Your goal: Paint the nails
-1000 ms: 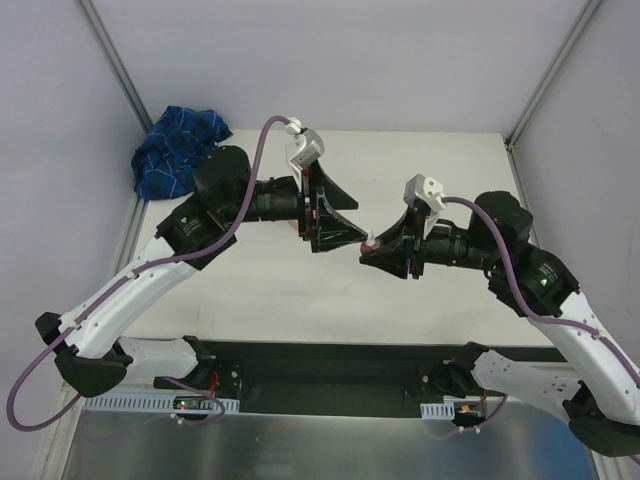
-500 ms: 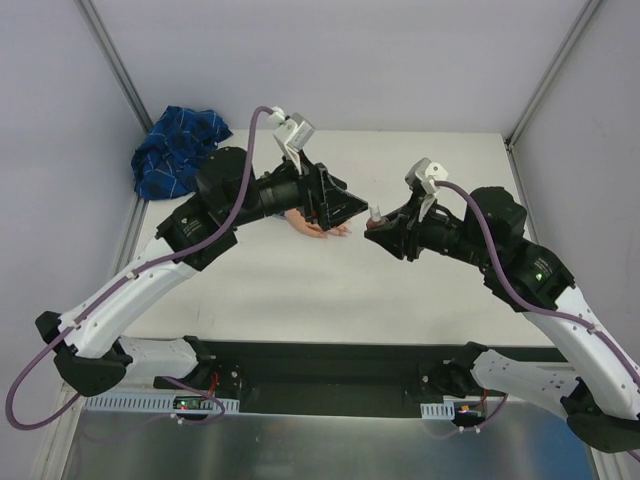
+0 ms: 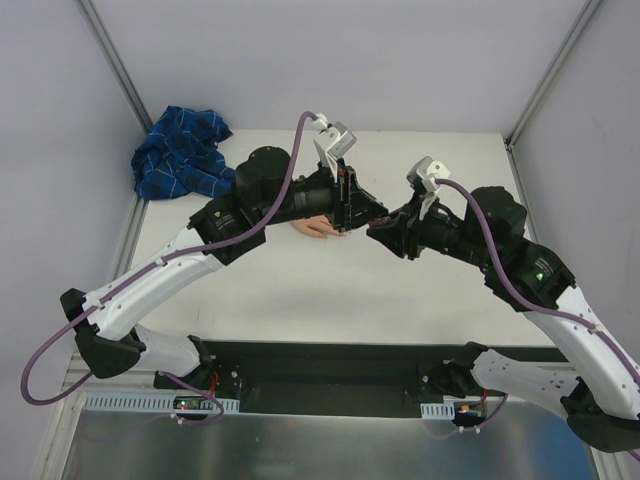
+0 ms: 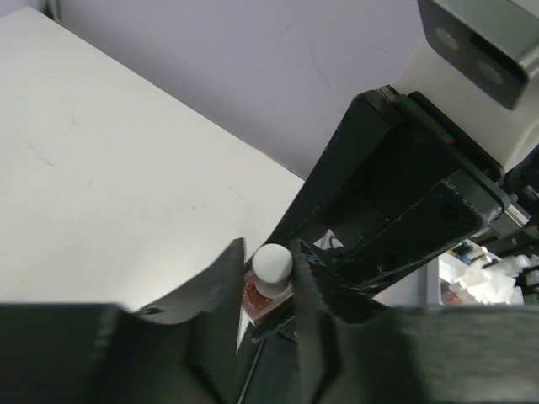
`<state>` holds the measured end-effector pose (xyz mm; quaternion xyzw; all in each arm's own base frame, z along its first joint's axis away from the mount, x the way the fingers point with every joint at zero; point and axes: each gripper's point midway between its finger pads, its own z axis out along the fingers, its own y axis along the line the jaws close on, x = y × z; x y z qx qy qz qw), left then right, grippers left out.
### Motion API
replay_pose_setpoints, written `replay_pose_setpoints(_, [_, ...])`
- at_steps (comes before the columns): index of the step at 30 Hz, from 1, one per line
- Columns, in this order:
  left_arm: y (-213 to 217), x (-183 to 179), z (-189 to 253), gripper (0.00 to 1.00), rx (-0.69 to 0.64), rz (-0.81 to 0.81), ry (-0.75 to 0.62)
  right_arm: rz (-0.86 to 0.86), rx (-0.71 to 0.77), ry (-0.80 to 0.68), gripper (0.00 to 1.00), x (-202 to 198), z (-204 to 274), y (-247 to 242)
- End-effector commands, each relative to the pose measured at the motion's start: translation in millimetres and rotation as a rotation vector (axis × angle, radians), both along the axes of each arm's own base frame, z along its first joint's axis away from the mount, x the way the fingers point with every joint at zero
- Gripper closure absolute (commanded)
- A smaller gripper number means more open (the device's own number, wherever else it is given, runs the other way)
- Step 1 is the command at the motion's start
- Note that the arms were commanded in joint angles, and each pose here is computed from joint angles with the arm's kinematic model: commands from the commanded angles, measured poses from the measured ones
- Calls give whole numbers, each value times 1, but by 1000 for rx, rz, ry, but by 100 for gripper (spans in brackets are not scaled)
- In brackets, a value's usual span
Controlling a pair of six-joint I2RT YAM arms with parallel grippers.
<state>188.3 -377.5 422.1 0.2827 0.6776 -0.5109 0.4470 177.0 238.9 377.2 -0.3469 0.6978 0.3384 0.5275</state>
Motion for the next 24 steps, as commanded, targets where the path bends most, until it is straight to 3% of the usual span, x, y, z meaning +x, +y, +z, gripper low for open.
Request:
replay_pose_setpoints(1, [-6, -29, 18, 86, -40, -182, -44, 11, 81, -63, 100, -10, 34, -5])
replay_pose_setpoints(2, [-6, -34, 18, 92, -44, -225, -39, 20, 90, -71, 100, -13, 37, -6])
replay_pose_setpoints(3, [-3, -60, 19, 100, -55, -393, -27, 59, 99, -72, 100, -20, 39, -4])
replay_pose_setpoints(5, [5, -81, 24, 100, -86, -578, -29, 153, 122, -77, 100, -38, 46, -1])
replay_pose_setpoints(6, [16, -102, 25, 100, -97, -720, -36, 343, 144, -73, 100, -70, 49, 9])
replay_pose_setpoints(8, [27, -120, 21, 100, -108, -844, -45, 586, 193, -60, 100, -112, 58, 12])
replay_pose_setpoints(9, [30, -124, 24, 100, -131, -878, -84, 823, 238, -63, 100, -149, 66, 10])
replay_pose_setpoints(11, [38, -132, 23, 100, -137, -908, -105, 955, 267, 14, 100, -170, 72, 5])
replay_pose_setpoints(15, [38, -122, 32, 100, -149, -824, -107, 855, 242, 7, 100, -157, 63, 6])
replay_pose_setpoints(16, [36, -116, 35, 96, -154, -774, -105, 844, 240, 0, 100, -156, 63, 7])
replay_pose_setpoints(17, [36, -111, 38, 86, -157, -743, -110, 828, 233, 9, 100, -153, 60, 7])
replay_pose_setpoints(18, [36, -108, 41, 72, -158, -720, -112, 789, 228, 3, 100, -147, 59, 9])
replay_pose_setpoints(19, [38, -106, 43, 46, -159, -689, -112, 761, 220, -1, 100, -142, 59, 9])
replay_pose_setpoints(22, [43, -88, 49, 24, -154, -535, -139, 620, 150, -6, 100, -117, 46, 11])
replay_pose_setpoints(24, [44, -71, 50, 18, -147, -404, -159, 501, 99, -16, 100, -96, 36, 10])
